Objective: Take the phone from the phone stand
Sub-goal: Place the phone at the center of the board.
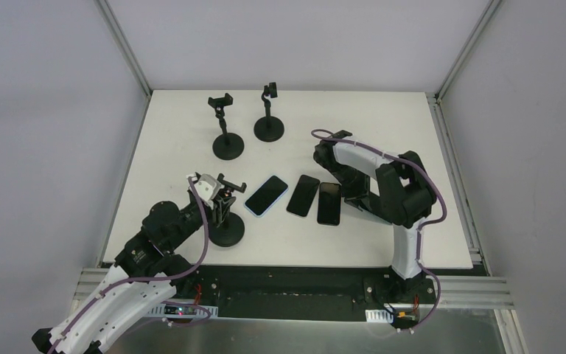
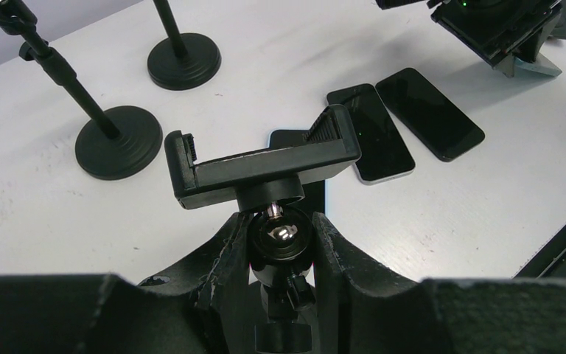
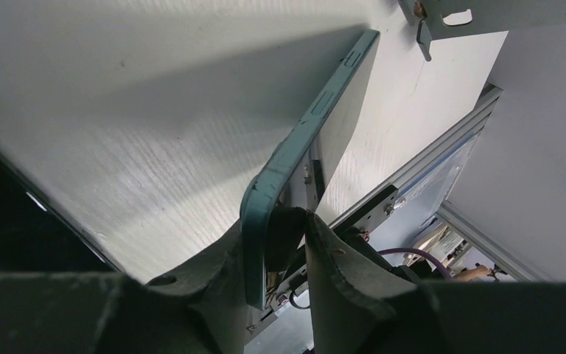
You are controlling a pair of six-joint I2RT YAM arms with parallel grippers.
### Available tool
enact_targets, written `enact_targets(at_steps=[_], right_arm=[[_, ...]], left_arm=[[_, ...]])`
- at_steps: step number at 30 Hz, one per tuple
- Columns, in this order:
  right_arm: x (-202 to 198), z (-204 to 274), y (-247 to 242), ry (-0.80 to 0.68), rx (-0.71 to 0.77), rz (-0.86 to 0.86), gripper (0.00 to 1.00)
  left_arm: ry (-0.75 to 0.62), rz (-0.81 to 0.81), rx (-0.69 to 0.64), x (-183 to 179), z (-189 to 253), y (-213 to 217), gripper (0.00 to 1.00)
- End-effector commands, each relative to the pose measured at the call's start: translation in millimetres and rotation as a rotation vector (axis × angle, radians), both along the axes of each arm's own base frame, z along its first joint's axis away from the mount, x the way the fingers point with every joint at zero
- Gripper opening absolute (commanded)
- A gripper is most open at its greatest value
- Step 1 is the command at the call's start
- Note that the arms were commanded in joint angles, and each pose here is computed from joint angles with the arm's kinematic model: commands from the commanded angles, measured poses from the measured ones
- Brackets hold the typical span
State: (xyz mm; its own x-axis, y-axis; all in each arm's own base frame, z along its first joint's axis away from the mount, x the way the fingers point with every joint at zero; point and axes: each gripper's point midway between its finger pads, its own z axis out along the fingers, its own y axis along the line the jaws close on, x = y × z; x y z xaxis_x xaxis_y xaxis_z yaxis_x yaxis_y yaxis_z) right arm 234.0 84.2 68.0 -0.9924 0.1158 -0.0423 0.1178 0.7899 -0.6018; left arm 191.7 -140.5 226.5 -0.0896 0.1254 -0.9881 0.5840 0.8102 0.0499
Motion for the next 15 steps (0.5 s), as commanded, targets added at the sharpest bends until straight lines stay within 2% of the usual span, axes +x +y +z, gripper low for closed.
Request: enact_targets(at_steps=[1, 10, 15], right_arm=[[5, -2, 2, 0.006, -0.015, -0.002, 0.34], [6, -18, 11, 0.019, 0.033, -0.004, 0.38], [5, -22, 16, 0.016, 0.068, -0.005, 0.43]], left_arm=[[-0.102, 0.021, -0.104, 4, 37, 1, 0.00], [-0.083, 0.058, -0.100, 8, 26, 5, 0.00], [-0.071, 0.042, -0.106, 6, 23, 2, 0.00]])
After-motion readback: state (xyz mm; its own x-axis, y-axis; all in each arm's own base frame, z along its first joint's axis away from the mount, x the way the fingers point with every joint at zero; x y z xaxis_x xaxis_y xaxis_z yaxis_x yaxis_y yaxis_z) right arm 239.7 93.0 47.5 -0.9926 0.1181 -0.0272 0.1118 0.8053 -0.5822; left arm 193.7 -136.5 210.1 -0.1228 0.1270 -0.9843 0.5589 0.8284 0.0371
